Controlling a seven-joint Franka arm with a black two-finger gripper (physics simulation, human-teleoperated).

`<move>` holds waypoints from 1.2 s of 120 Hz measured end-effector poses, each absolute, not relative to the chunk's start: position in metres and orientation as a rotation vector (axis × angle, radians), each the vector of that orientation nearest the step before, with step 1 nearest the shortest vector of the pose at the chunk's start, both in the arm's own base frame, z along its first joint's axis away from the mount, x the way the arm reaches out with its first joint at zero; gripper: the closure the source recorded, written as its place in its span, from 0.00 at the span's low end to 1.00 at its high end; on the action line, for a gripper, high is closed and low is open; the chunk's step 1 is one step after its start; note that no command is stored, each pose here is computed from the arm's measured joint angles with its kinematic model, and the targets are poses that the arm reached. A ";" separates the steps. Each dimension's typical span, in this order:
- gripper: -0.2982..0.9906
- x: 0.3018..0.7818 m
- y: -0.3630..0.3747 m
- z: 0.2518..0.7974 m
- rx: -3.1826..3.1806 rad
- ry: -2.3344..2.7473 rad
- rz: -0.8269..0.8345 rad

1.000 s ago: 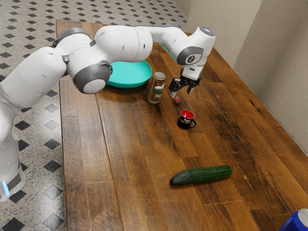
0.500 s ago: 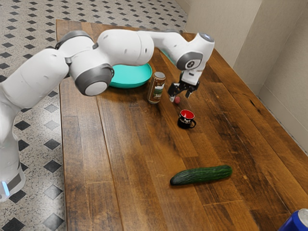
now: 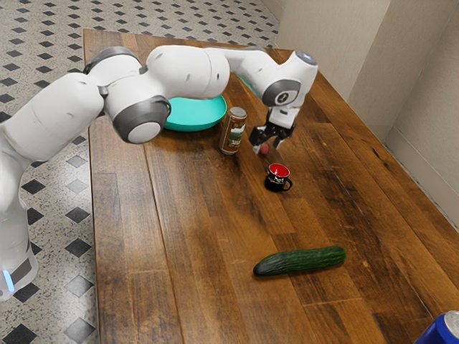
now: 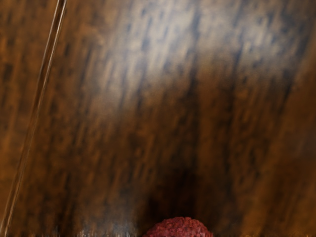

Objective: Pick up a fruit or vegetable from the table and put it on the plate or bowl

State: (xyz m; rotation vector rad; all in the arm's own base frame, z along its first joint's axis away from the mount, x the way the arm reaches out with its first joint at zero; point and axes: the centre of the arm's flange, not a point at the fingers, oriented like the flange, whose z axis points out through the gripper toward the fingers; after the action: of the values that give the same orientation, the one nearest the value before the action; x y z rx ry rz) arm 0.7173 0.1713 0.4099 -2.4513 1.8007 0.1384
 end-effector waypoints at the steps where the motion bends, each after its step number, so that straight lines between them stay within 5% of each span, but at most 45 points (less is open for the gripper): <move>1: 0.38 0.717 0.171 0.410 -2.451 1.801 0.138; 36: 0.61 0.718 0.171 0.409 -2.453 1.796 0.129; 64: 0.64 0.720 0.167 0.419 -2.440 1.793 0.100; 110: 0.64 0.635 0.204 0.679 -2.301 1.589 -0.344; 144: 0.65 0.574 0.325 0.698 -2.393 1.357 -0.350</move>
State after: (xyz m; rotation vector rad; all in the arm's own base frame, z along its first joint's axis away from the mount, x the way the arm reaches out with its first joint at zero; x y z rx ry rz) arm 0.5744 0.3248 0.6979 -2.3932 1.3574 -0.3503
